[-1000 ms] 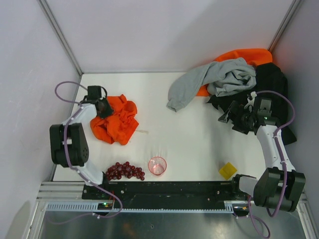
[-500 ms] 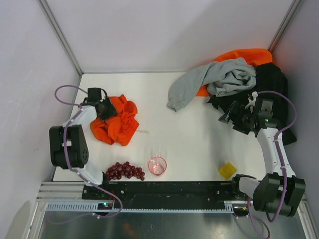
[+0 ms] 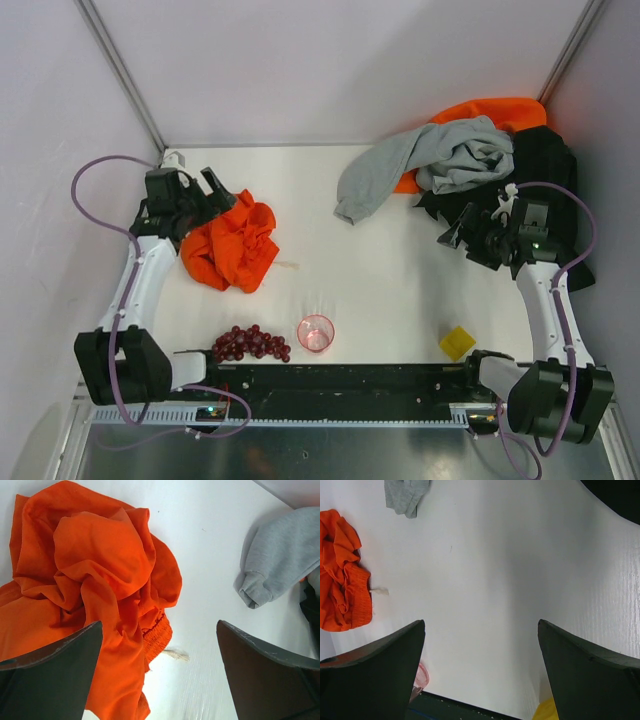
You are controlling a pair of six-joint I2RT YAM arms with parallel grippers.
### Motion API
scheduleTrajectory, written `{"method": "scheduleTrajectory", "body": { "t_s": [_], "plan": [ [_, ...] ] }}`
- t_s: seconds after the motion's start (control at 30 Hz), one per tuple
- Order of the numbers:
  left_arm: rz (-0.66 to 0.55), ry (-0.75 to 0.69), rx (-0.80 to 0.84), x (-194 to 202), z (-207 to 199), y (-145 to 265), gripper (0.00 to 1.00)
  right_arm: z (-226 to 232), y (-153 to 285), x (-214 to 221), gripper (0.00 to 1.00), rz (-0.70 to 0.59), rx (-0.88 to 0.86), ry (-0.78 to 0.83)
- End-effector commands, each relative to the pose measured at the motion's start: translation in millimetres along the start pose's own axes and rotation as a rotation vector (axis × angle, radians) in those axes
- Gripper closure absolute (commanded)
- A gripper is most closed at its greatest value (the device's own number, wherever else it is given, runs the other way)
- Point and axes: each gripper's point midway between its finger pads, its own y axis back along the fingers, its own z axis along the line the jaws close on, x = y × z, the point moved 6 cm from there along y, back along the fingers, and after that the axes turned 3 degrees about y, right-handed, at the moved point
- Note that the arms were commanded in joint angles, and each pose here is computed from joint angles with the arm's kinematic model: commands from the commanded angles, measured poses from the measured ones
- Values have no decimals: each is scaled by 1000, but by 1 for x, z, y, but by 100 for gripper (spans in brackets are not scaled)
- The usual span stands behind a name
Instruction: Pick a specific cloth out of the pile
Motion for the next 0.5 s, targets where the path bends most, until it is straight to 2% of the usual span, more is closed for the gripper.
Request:
{"method": "scheduleTrajectory", "body": {
  "t_s": [0.0, 0.2, 0.47],
  "plan": [
    [10, -74, 42, 6, -1, 17, 0, 7, 6, 2, 1, -9, -13, 12],
    [53, -174, 75, 24, -2, 28, 0, 13, 8, 9, 1, -4, -9, 31],
    [135, -396, 68, 61, -20, 44, 0, 18, 9, 24, 1, 3, 55, 86]
  ]
}}
